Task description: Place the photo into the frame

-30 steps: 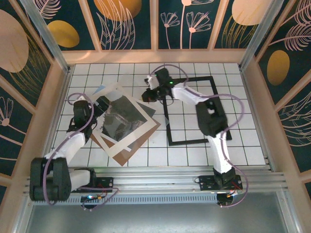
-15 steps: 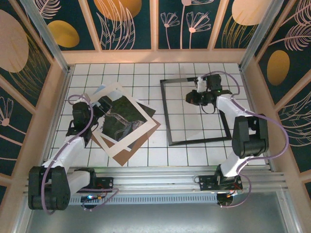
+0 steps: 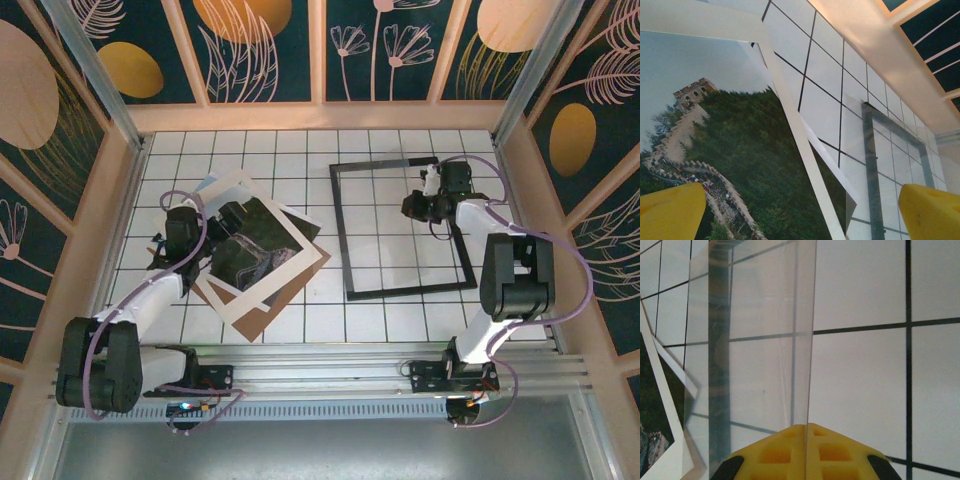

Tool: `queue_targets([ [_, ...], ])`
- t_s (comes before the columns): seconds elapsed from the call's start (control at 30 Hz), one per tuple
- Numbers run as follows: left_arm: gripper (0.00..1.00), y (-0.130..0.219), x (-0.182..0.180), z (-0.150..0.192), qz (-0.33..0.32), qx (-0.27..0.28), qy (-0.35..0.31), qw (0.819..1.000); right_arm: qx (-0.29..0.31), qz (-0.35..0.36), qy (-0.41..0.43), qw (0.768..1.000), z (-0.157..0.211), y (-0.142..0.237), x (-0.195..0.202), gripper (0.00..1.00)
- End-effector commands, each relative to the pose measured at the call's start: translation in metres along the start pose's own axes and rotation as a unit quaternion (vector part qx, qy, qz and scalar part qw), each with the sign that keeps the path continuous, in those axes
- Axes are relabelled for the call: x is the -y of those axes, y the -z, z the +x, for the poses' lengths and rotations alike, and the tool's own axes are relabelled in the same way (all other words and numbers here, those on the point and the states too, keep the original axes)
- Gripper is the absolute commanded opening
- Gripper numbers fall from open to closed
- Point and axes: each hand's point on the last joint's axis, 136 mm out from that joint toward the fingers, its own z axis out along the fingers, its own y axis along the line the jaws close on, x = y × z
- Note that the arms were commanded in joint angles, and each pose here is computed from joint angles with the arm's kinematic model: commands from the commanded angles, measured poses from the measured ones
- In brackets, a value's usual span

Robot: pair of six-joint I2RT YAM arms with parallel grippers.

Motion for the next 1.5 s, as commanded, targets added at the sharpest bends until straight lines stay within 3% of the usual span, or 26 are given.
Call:
queue_targets([
  [0.0,0.98,-0.003,0.01,-0.009,0.007,0.01,-0.017,1.0,0.015,0.004,0.012,1.0,-0.005,-0.005,0.012,0.0],
  [1.03,0.99,-0.01,0.019,-0.002,0.011,-0.011,-0.044,0.999,-0.038,0.006,0.043,0.998,0.013,-0.014,0.031,0.0],
  [1.47,0.98,-0.015,0.017,0.001,0.014,-0.015,-0.045,0.999,-0.032,0.028,0.042,0.998,0.006,-0.007,0.041,0.0],
])
